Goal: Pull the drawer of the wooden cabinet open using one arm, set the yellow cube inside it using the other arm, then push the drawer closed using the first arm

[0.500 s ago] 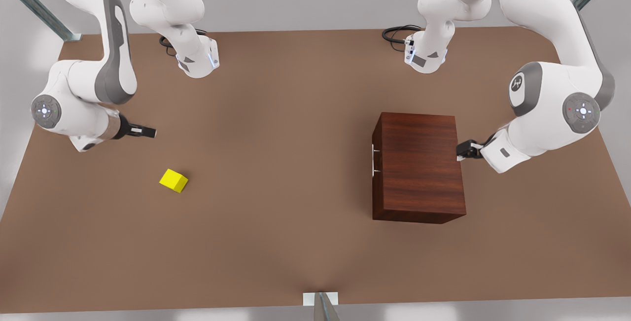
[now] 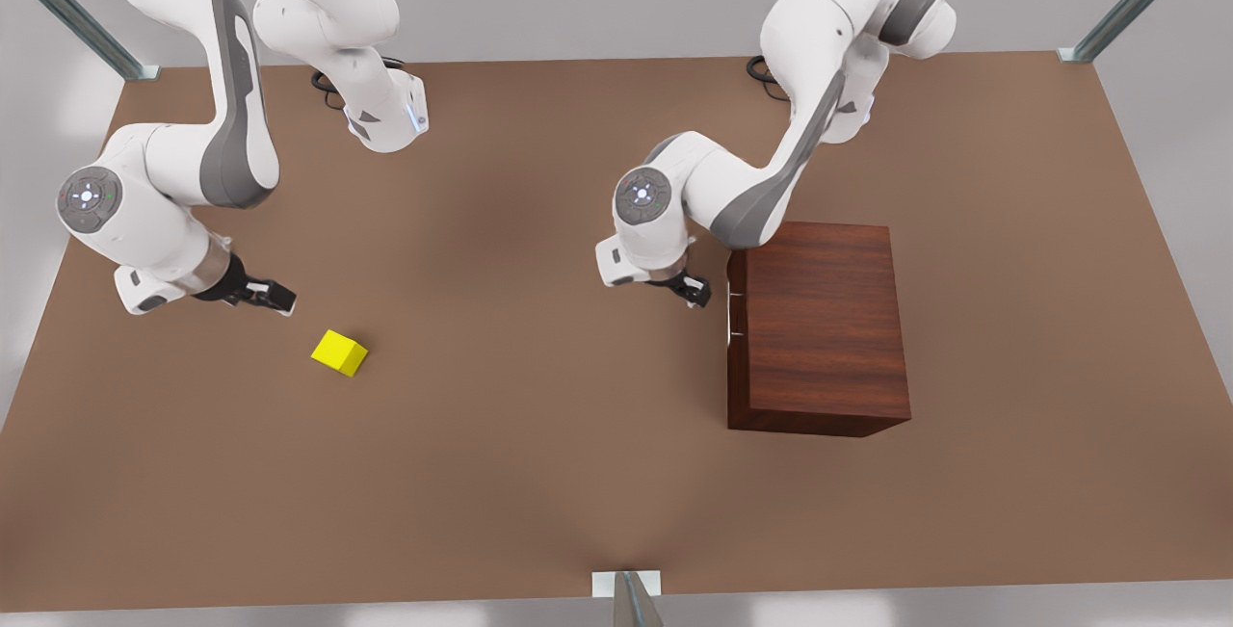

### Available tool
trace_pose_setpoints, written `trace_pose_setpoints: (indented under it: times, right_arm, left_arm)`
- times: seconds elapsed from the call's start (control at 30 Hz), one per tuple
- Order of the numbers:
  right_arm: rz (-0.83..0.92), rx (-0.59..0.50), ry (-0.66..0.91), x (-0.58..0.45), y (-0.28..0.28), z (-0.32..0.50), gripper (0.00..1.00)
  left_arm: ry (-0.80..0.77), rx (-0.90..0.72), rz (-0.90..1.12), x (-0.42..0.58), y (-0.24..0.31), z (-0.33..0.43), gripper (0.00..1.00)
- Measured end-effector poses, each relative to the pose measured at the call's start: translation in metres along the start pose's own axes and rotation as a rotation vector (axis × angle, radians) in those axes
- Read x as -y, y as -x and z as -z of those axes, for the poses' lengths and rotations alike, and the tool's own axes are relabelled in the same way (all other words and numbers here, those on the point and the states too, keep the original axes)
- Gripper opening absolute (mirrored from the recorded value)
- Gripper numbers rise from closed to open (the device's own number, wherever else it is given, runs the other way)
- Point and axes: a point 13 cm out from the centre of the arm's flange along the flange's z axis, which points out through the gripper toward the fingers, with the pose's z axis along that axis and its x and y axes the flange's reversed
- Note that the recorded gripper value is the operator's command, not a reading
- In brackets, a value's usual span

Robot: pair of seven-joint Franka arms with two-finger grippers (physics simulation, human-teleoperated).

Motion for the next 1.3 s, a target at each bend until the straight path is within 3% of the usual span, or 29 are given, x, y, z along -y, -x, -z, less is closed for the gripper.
trace_pose_setpoints:
  times: [0.3,0.63,0.97,1.3]
  right_arm:
    - [-0.058,0.017,0.001,0.021,0.009,0.001,1.00]
    - [-0.073,0.016,0.001,0.020,0.011,-0.001,1.00]
    - [-0.065,0.016,0.003,0.010,0.009,-0.002,1.00]
    - [-0.084,0.013,0.003,0.017,0.014,-0.005,1.00]
  left_arm:
    - [0.206,-0.046,0.205,-0.027,-0.004,-0.050,1.00]
    - [0.232,-0.063,0.457,-0.027,-0.014,-0.083,1.00]
    - [0.381,-0.012,0.566,-0.054,-0.021,-0.102,1.00]
    - [0.389,0.000,0.626,-0.045,-0.021,-0.114,1.00]
